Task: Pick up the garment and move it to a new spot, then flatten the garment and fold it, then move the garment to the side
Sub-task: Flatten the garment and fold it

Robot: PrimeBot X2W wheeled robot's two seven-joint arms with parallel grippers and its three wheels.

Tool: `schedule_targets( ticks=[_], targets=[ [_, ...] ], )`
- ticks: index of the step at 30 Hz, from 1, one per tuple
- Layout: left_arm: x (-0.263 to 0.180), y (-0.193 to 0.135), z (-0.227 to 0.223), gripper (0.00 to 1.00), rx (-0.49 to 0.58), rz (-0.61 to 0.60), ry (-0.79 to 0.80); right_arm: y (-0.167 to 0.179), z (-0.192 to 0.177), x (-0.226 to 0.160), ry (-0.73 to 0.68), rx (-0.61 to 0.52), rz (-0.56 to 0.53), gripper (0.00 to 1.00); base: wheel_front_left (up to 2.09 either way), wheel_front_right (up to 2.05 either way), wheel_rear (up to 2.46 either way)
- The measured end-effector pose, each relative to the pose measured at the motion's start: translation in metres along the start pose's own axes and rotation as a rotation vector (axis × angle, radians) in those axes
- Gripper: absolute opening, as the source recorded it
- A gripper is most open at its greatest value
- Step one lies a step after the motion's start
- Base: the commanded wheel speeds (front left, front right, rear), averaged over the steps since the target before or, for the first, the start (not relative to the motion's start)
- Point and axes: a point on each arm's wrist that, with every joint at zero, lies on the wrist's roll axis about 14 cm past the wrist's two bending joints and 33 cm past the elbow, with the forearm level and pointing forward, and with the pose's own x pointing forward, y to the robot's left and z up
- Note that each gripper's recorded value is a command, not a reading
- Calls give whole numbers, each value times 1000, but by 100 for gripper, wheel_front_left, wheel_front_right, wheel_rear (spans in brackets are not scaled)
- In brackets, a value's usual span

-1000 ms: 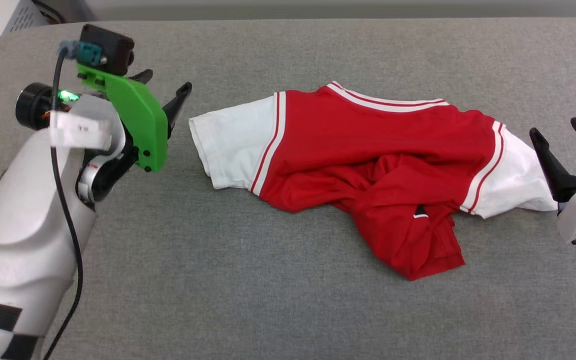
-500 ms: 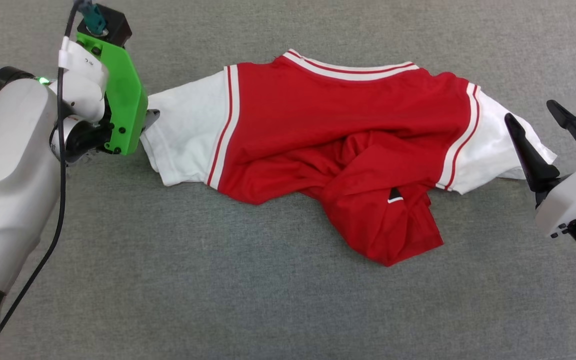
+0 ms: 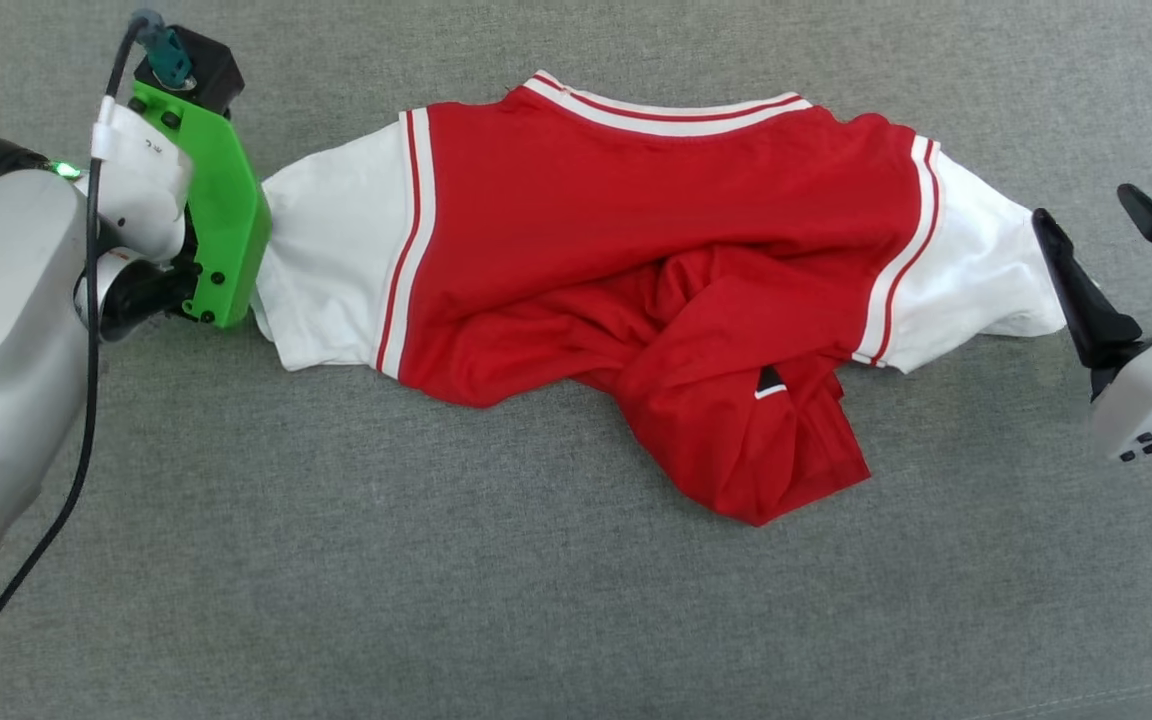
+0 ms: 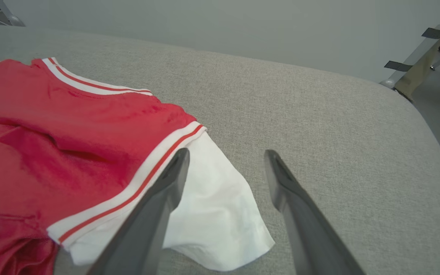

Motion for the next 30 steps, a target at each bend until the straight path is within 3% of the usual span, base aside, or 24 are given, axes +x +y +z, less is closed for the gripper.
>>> schedule_targets(
  ticks=[9, 18, 23, 30],
  targets=[
    [-36, 7, 19, 0, 25, 53, -199, -24, 31, -10, 2, -55, -29, 100, 0, 0, 0],
    [-79, 15, 29, 0, 71, 99, -351, -23, 9, -18, 362, -91, 77, 100, 0, 0, 0],
    [-85, 14, 27, 0, 100, 107, -369, -28, 12, -6, 473, -119, 84, 100, 0, 0, 0],
    [-82, 14, 37, 0, 114, 102, -409, -23, -18, 22, 627, -90, 94, 100, 0, 0, 0]
  ],
)
